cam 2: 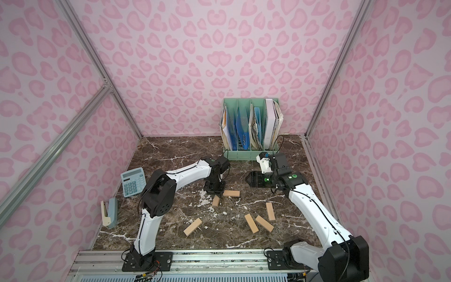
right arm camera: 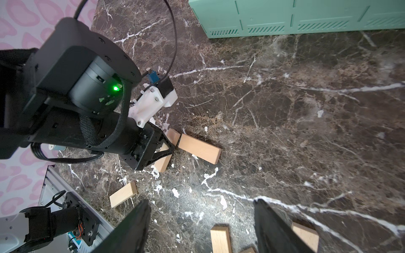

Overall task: Assemble the number 6 with building blocks
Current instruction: Assemble the building block at the center of the board.

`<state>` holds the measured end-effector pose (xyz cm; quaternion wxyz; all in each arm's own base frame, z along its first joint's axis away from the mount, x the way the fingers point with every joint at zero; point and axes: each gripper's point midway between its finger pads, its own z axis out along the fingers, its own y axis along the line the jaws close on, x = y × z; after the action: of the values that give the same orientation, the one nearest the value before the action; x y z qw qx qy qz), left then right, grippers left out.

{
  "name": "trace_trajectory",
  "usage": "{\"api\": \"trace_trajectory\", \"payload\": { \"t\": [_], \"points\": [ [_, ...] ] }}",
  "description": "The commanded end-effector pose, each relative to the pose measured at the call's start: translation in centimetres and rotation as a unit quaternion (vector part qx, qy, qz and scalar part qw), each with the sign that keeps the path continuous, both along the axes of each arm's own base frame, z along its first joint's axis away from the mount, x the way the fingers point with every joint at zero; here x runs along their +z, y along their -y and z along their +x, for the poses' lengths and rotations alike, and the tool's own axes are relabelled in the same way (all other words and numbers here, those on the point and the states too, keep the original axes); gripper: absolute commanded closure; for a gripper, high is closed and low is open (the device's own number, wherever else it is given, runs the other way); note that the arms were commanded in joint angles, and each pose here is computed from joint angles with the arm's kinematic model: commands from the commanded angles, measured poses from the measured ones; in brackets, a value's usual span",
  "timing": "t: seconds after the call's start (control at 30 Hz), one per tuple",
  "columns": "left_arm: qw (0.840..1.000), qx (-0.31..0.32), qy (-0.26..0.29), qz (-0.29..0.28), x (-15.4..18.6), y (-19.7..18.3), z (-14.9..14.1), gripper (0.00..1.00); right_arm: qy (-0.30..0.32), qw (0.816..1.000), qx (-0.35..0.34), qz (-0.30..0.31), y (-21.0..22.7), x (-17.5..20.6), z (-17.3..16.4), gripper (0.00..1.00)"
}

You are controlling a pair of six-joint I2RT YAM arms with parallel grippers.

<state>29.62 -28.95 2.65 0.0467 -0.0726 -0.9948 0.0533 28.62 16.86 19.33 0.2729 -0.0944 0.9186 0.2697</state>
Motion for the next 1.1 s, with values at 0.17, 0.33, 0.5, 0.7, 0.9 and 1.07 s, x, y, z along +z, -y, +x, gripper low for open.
{"api": "trace_trajectory", "payload": {
  "t": [0.17,0.33,0.5,0.7,0.9,1.07],
  "points": [
    [1.0,0.0,-0.006,0.003,-0.22,0.17,-0.2,0.9,0.012,1.0,0.004,0.002,-0.05,0.56,0.26,0.24],
    [1.0,0.005,-0.007,0.006,-0.19,0.16,-0.44,0.9,0.014,1.0,0.004,0.003,0.0,0.72,0.3,0.24],
    [1.0,0.009,-0.007,0.006,-0.28,0.33,-0.48,0.9,0.016,1.0,0.003,0.005,0.08,0.8,0.27,0.24],
    [1.0,0.013,-0.008,0.006,-0.3,0.46,-0.64,0.9,0.015,1.0,0.002,0.004,0.29,0.76,0.07,0.24],
    [1.0,0.014,-0.008,0.003,-0.33,0.67,-0.65,0.9,0.016,1.0,0.002,0.004,0.38,0.84,0.07,0.24],
    [1.0,0.015,-0.01,-0.001,-0.23,0.8,-0.76,0.88,0.017,1.0,0.003,0.006,0.33,0.9,0.11,0.24]
  ]
}}
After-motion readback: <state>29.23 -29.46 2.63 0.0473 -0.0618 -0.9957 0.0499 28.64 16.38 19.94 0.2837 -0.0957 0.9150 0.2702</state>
